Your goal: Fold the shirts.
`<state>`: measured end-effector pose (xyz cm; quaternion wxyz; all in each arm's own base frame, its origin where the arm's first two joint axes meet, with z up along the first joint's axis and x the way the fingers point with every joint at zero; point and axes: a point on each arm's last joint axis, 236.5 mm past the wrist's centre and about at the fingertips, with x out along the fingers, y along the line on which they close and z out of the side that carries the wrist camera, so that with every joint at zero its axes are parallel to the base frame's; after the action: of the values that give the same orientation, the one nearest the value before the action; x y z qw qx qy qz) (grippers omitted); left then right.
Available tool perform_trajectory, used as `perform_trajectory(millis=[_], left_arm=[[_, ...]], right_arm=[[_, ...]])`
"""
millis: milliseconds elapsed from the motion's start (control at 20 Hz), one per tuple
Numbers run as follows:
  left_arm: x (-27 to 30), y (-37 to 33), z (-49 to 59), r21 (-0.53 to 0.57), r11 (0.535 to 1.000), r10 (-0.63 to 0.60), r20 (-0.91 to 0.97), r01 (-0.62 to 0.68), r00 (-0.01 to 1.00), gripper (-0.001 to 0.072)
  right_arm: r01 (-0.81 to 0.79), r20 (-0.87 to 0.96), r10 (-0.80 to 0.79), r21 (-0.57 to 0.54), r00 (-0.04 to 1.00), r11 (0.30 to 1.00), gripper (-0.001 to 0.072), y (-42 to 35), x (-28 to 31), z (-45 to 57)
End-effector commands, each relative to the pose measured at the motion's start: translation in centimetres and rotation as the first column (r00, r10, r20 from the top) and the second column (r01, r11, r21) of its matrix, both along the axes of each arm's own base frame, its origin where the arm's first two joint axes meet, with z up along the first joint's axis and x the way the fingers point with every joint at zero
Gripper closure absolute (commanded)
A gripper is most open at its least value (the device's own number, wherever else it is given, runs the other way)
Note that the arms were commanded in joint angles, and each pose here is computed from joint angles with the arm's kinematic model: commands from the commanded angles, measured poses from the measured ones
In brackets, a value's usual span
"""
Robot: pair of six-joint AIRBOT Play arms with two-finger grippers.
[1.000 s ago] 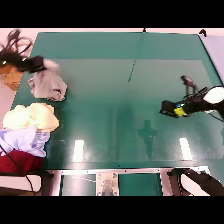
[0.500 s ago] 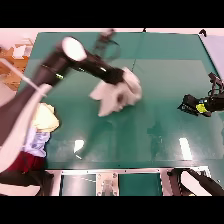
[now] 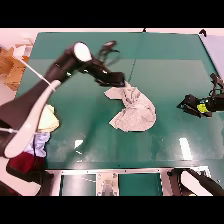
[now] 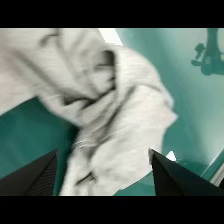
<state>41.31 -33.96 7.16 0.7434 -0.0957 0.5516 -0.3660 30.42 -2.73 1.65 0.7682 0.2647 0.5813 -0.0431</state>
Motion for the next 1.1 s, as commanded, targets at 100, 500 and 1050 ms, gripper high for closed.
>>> perform_trajectory(millis=[100,500,1050], left_arm=[[4.4,9.4,-6.7,0.066,0.968,0.249,-0.114,-0.243,0.962,0.0075],[6.7,3.2,-14.4,-0.138,0.923,0.323,-0.226,-0.358,0.919,0.0075],[8.2,0.6,-13.5,-0.189,0.913,0.327,-0.193,-0.361,0.925,0.0687]], right_arm=[[-0.061,-0.053,0.069,0.143,0.996,0.988,0.0262,3.9,0.7,-2.9],[-0.155,-0.007,0.161,0.223,0.987,0.962,0.0177,10.2,3.9,-6.9],[-0.267,0.047,0.264,0.264,0.963,0.927,0.0699,12.6,5.8,-7.6]])
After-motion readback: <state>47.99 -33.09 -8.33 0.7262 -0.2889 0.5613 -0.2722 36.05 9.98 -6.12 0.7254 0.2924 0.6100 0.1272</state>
